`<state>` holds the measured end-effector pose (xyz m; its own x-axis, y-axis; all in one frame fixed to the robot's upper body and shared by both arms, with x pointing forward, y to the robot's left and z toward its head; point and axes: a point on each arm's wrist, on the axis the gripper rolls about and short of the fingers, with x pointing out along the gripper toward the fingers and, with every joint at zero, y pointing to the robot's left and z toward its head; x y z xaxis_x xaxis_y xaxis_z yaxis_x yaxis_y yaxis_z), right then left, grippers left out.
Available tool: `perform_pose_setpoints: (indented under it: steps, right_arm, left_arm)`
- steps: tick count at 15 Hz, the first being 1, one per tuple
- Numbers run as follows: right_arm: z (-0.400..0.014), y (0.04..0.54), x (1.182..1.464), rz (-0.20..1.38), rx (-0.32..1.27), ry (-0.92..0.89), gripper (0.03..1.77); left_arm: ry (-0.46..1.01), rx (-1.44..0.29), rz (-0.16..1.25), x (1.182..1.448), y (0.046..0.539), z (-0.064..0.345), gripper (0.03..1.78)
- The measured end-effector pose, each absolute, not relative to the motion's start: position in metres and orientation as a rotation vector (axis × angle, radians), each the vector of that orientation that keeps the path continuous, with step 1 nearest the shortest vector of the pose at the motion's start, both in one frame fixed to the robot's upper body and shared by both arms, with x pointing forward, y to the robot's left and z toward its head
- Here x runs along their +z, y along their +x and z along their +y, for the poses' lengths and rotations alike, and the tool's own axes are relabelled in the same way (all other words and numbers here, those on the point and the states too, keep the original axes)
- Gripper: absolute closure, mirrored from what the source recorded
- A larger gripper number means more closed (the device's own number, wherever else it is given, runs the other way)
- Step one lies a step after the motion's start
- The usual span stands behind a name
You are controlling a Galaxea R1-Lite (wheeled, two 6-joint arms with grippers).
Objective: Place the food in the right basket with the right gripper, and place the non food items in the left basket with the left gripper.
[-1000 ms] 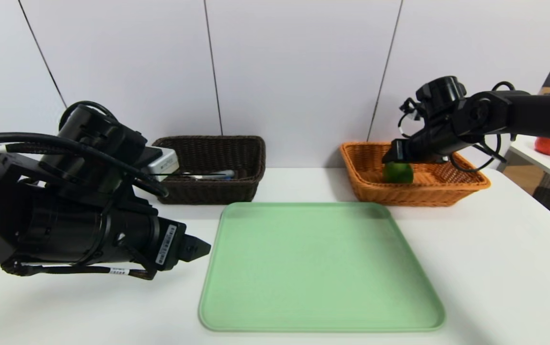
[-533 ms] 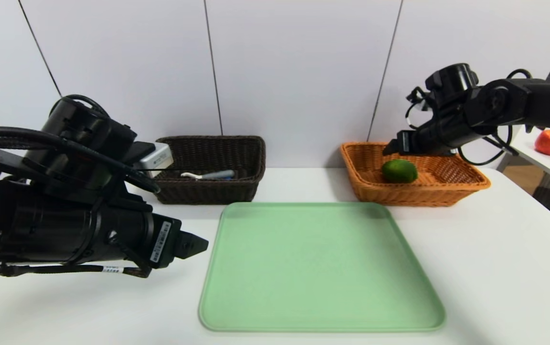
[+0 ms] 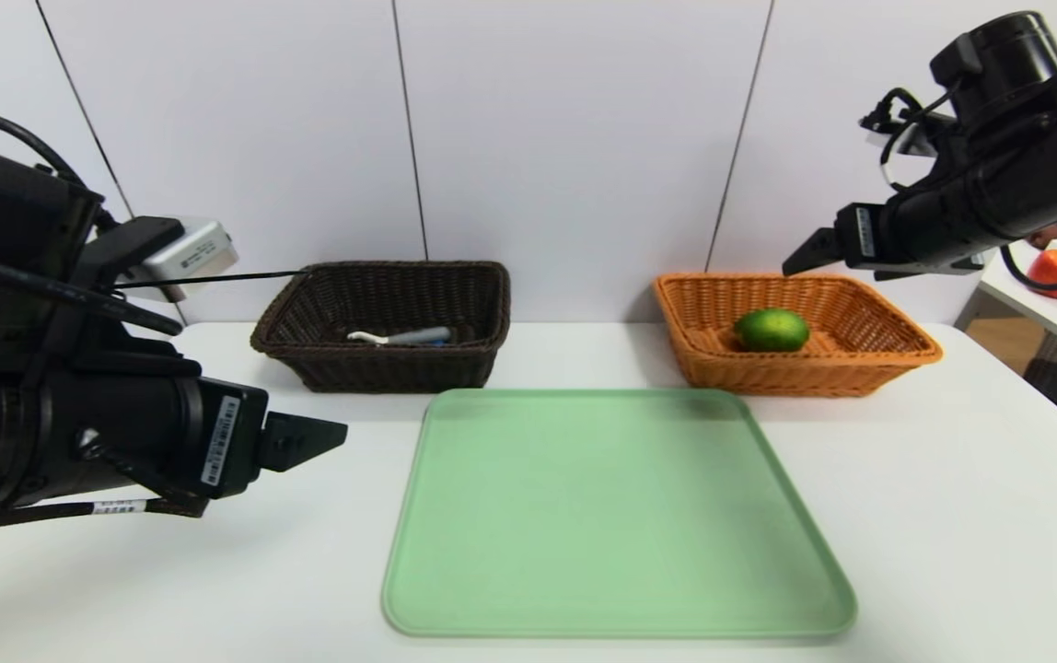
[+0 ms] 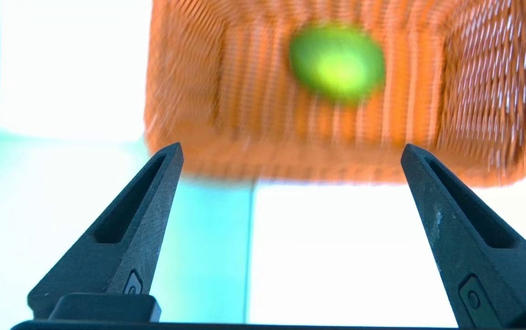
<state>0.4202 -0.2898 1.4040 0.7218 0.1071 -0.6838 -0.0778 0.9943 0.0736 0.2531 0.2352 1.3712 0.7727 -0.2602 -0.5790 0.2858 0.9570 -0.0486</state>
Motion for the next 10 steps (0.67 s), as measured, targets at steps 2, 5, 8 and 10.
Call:
perform_pose_setpoints:
  steps: [2,5,8,10]
  right_arm:
    - [-0.284,0.386,1.414,0.762,0.141,0.031,0.14]
    - [-0.281,0.328,1.421,0.762,0.194,0.012,0.12]
    - [-0.287,0.269,1.416,0.757,0.236,-0.003,0.11]
    - [-0.293,0.233,1.409,0.745,0.265,-0.014,0.11]
  left_arm:
    - [0.039,-0.276,0.588,1.376,0.243,0.243,0.12]
    - [0.021,-0.278,0.544,1.382,0.220,0.258,0.12]
    - [0.018,-0.273,0.531,1.379,0.189,0.277,0.12]
    - [0.038,-0.257,0.532,1.370,0.170,0.290,0.12]
